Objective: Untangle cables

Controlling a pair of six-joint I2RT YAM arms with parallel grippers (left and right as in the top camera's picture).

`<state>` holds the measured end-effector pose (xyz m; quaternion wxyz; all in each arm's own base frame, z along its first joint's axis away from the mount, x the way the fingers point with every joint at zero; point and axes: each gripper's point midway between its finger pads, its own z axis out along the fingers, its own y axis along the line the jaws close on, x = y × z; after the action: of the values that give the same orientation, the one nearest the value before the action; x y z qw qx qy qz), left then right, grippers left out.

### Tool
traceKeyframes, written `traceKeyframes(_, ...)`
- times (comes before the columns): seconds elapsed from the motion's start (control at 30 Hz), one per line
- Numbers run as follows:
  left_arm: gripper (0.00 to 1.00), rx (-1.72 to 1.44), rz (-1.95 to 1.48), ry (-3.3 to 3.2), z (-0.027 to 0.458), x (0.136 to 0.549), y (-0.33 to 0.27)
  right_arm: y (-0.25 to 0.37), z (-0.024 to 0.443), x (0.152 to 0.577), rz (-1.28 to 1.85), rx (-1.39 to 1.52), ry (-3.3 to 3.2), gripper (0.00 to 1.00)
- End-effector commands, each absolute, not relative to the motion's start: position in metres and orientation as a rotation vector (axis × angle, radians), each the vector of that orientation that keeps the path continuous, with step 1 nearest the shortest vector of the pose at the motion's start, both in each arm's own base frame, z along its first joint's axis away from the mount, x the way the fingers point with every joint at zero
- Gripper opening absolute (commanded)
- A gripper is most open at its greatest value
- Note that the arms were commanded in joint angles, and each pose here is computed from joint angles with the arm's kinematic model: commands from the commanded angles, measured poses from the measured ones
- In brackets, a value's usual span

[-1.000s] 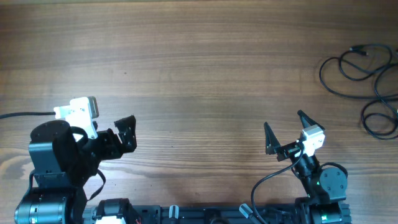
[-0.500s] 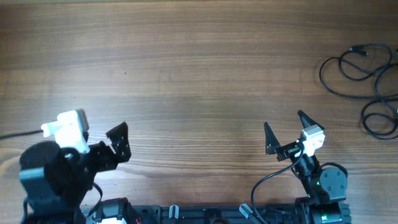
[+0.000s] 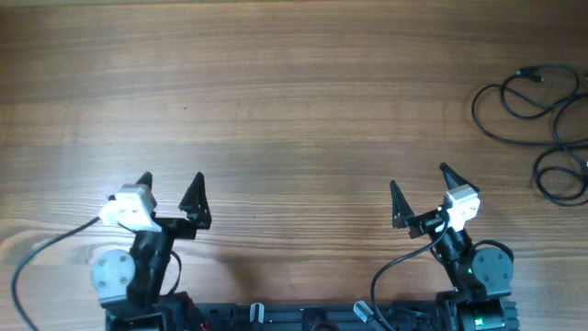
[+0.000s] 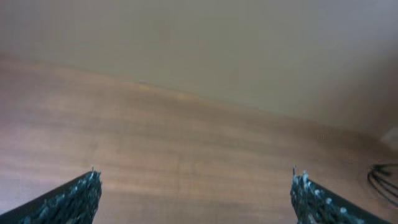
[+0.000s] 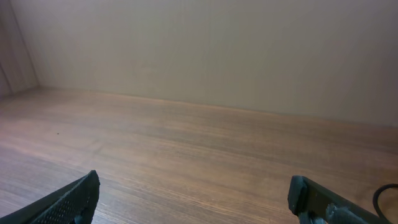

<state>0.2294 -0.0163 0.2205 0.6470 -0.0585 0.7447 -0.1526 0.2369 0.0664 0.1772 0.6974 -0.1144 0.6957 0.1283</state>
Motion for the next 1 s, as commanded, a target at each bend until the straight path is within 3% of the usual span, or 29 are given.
traceKeyframes(0.0, 1.0, -0.148, -0.397, 1.679, 0.195, 0.229, -0.02, 0.065, 0.179, 0.237, 0.268, -0.258, 1.538, 1.0)
traceKeyframes(0.2, 1.0, -0.186, -0.364, 1.723, 0.157, 0.236, -0.012, 0.065, 0.179, 0.237, 0.268, -0.258, 1.54, 1.0)
traceKeyframes(0.97, 1.0, -0.215, -0.291, 1.621, 0.161, 0.245, -0.001, 0.065, 0.179, 0.237, 0.268, -0.258, 1.54, 1.0)
